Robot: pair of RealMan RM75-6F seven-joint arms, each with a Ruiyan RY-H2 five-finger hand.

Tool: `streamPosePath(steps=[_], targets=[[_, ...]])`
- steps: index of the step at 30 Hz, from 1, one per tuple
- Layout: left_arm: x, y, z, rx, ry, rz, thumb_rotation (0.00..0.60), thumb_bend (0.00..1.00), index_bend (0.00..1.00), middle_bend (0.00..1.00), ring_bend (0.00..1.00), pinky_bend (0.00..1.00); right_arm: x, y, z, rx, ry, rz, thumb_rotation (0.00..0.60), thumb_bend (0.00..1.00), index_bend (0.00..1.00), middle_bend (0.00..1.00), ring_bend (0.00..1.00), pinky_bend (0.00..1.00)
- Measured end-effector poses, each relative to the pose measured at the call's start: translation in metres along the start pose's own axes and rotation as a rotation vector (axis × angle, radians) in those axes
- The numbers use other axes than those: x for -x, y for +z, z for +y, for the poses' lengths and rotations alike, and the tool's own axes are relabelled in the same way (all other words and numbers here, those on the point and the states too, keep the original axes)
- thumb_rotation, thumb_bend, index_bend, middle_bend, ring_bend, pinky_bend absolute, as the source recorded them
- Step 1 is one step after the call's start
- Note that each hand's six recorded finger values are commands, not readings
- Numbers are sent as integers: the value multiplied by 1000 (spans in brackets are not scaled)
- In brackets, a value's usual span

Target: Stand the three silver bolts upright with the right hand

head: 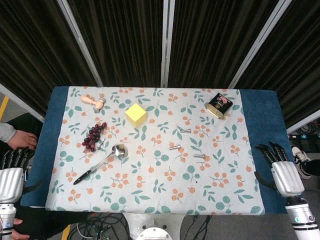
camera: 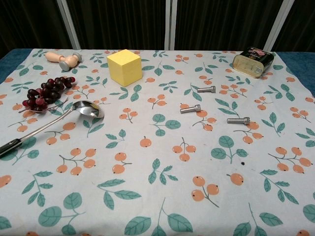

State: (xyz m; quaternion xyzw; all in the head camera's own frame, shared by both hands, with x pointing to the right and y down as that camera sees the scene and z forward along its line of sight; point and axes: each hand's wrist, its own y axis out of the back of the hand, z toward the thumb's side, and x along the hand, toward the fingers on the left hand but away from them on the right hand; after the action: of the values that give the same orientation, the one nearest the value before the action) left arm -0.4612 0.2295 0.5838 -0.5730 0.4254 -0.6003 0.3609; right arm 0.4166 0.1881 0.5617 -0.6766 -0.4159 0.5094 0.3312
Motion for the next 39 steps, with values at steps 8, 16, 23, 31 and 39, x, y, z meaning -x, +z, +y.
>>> streamPosePath(steps=[8, 16, 23, 31, 39], targets=[[0, 1, 3, -2, 15, -2, 600, 15, 147, 67, 0, 0, -2, 0, 1, 5, -10, 9, 600, 219, 153, 153, 0, 0], [1, 1, 3, 4, 20, -5, 600, 15, 147, 67, 0, 0, 6, 11, -6, -13, 16, 43, 600, 219, 153, 168, 0, 0], [3, -1, 2, 12, 19, -1, 600, 15, 147, 67, 0, 0, 40, 37, -36, -92, 120, 102, 600, 258, 233, 190, 0, 0], [5, -6, 1, 18, 17, 11, 600, 14, 147, 67, 0, 0, 90, 81, -95, -236, 240, 189, 600, 283, 324, 190, 0, 0], [5, -11, -2, 24, 7, 28, 600, 15, 147, 67, 0, 0, 122, 108, -142, -366, 242, 226, 600, 292, 377, 184, 0, 0]])
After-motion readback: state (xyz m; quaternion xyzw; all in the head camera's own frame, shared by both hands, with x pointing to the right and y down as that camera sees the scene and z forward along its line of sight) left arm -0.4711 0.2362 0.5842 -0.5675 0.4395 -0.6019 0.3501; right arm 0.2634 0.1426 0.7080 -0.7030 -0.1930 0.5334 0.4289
